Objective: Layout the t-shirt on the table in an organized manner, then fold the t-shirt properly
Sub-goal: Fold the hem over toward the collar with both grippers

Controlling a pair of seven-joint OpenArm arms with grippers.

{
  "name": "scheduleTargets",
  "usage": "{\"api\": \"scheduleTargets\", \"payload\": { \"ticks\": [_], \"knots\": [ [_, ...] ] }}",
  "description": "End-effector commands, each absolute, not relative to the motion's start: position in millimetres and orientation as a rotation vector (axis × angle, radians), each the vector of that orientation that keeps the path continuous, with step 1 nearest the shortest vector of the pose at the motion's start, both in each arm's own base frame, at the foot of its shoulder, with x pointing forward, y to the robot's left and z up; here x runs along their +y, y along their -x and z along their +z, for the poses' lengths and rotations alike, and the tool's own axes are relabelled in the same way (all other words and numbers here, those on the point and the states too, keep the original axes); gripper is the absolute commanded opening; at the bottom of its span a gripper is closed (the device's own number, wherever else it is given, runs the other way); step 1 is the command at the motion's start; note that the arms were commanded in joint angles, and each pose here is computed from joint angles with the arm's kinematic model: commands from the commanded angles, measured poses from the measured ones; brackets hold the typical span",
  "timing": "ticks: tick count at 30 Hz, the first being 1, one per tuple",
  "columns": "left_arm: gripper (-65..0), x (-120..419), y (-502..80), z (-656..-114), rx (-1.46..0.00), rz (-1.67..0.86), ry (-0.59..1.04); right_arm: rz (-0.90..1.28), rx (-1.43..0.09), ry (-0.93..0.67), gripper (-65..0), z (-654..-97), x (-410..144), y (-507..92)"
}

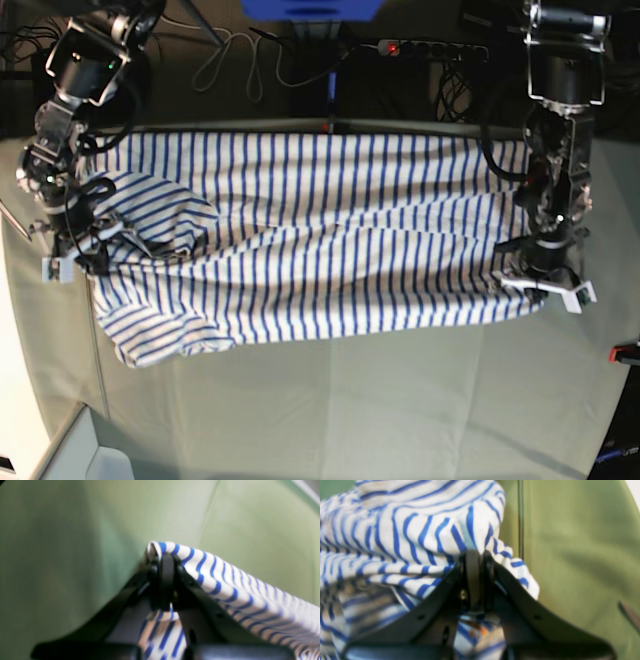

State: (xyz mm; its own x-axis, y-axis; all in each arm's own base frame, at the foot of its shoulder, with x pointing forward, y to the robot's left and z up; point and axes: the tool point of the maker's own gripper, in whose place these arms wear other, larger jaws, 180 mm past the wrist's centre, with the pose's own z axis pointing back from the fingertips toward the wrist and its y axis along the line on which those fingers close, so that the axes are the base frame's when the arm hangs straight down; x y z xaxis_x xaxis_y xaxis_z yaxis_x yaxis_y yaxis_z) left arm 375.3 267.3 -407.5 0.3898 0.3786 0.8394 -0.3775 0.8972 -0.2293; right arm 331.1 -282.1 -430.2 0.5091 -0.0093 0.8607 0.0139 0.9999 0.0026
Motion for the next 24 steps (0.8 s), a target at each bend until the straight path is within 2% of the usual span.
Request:
{"api": "scheduleTargets", "payload": {
  "ticks": [1,14,16,19,22,24],
  "knots": [
    [-64.8,268,-384,-393,-1.117,0.47,0.004,-0.014,-1.1,0.024,-64.0,-412,-290,-338],
    [-63.8,255,-357,-422,-1.043,0.472,0.014,0.052,-1.036,-0.022,-62.7,-429,-279,-307],
    [-59.1,254,-355,-423,-1.026,0.474,0.019,0.052,-1.03,-0.019,-58.1,-431,-280,-304],
    [-46.2,251,-347,-434,-0.96,0.472,0.03,0.066,-1.034,0.012,-47.2,-424,-292,-302],
    [-34.3,251,-346,-434,-0.953,0.471,0.032,0.089,-1.055,0.048,-37.4,-411,-300,-299],
    [-30.3,254,-350,-422,-0.985,0.474,0.037,0.083,-1.093,0.086,-33.9,-395,-309,-301]
  ]
}}
